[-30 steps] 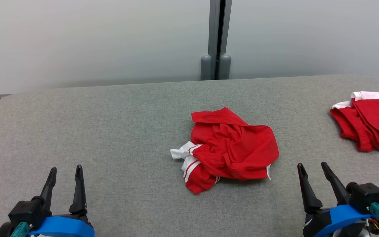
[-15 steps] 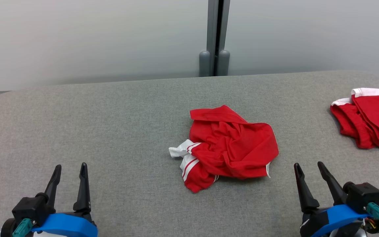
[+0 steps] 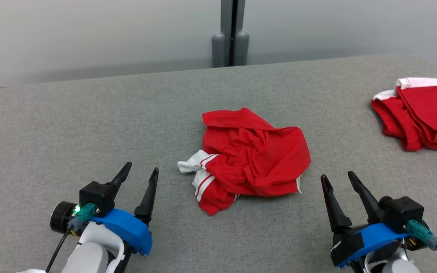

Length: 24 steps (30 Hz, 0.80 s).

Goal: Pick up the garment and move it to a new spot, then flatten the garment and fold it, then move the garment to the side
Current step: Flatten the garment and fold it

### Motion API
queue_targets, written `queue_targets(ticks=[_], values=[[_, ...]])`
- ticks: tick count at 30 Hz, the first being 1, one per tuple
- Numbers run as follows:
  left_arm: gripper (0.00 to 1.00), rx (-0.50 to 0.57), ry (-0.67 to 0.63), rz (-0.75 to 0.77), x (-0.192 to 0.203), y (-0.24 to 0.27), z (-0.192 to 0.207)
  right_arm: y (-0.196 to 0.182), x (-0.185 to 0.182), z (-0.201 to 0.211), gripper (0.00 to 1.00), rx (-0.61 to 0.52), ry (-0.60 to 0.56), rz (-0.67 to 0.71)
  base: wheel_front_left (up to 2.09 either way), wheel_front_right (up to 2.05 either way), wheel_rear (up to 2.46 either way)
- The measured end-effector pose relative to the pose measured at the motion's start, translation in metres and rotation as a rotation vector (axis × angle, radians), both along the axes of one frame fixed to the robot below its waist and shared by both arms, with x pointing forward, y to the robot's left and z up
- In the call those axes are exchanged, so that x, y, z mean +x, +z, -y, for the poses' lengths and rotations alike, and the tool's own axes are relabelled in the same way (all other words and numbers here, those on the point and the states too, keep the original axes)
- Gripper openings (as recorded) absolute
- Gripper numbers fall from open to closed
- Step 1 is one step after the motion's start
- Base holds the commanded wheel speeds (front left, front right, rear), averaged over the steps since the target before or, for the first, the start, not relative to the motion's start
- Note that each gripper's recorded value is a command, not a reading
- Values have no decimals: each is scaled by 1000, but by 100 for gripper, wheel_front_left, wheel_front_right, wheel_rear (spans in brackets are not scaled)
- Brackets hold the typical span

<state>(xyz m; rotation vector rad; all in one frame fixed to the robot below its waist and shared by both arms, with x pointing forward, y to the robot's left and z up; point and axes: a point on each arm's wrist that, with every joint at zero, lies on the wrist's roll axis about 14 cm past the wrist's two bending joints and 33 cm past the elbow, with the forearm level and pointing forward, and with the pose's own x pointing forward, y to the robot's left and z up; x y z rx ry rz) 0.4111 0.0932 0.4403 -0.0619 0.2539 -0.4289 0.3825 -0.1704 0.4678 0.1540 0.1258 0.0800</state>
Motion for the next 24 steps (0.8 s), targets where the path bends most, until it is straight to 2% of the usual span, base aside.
queue_targets(ticks=[6,10,20,21,22,24], values=[[100,25,-133,-94,8,-37,41,-6,2,12,100,-6,-37,-12,0,0,0],[100,63,-200,-142,11,-57,54,-12,-1,22,100,-8,-65,-28,0,0,0],[100,43,-284,-128,22,-58,79,-15,-7,33,100,1,-104,-25,0,0,0],[42,52,-305,-127,20,-58,82,-15,-7,33,100,4,-104,-26,0,0,0],[0,54,-318,-131,17,-59,84,-15,-8,33,100,5,-105,-26,0,0,0],[0,43,-319,-121,18,-56,85,-14,-9,33,100,6,-106,-20,0,0,0]])
